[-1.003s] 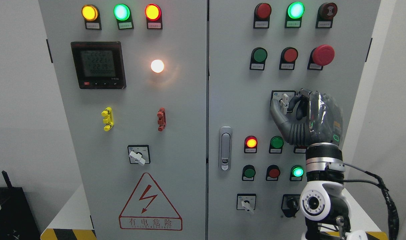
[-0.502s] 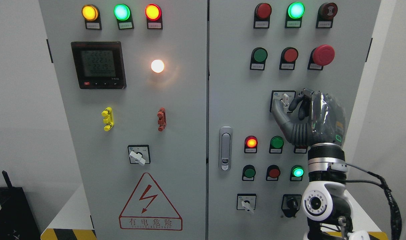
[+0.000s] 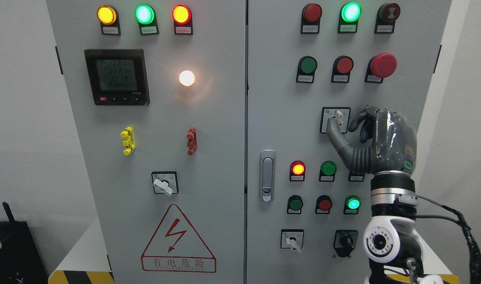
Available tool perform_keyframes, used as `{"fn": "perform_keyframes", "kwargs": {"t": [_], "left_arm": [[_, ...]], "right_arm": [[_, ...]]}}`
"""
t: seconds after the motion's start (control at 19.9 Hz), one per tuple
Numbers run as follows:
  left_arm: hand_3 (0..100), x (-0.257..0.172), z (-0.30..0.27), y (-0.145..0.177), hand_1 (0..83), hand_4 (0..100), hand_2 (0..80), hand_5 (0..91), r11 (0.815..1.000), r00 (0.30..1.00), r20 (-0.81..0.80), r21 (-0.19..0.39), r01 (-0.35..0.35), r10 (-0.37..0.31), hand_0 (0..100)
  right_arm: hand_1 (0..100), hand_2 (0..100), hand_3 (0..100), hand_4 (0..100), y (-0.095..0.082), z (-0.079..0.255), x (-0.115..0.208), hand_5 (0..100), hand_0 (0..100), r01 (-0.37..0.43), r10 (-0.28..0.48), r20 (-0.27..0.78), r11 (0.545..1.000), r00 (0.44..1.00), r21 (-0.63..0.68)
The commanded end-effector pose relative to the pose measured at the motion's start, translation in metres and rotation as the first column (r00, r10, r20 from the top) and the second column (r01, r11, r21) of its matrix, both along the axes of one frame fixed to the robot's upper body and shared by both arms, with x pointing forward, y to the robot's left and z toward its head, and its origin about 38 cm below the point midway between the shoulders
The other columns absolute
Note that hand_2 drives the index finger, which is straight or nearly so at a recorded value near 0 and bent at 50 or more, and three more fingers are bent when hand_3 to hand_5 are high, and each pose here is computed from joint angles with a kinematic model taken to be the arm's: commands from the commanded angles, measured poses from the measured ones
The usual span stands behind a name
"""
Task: Rotate and turn off gray switch
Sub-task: 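Release the switch knob and pull the right hand back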
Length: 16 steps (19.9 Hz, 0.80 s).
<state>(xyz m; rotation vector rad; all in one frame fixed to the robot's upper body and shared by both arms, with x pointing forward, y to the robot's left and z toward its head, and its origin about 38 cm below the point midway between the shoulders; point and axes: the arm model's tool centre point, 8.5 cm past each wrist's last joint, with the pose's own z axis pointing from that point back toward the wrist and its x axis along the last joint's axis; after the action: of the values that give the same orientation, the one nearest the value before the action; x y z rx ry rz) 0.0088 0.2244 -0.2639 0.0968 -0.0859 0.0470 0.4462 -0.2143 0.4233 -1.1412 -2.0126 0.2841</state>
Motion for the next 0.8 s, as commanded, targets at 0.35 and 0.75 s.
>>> {"fn": "perform_keyframes", "kwargs": {"t": [0.35, 0.75], "left_arm": [[0, -0.022, 0.000, 0.000, 38.9, 0, 0.0, 0.0, 1.000, 0.999, -0.034, 0.000, -0.001, 0.001, 12], [0, -0.022, 0.000, 0.000, 38.9, 0, 0.0, 0.0, 1.000, 0.999, -0.034, 0.000, -0.001, 0.001, 12]], "right_arm": [[32, 72, 100, 93, -0.003, 0.011, -0.023, 100, 28, -0.005, 0.005, 0.078, 1.000, 0.997, -0.002], [28, 64, 98, 88, -0.002, -0.002, -0.065, 100, 22, -0.026, 0.054, 0.253, 0.993, 0.966, -0.112]]}}
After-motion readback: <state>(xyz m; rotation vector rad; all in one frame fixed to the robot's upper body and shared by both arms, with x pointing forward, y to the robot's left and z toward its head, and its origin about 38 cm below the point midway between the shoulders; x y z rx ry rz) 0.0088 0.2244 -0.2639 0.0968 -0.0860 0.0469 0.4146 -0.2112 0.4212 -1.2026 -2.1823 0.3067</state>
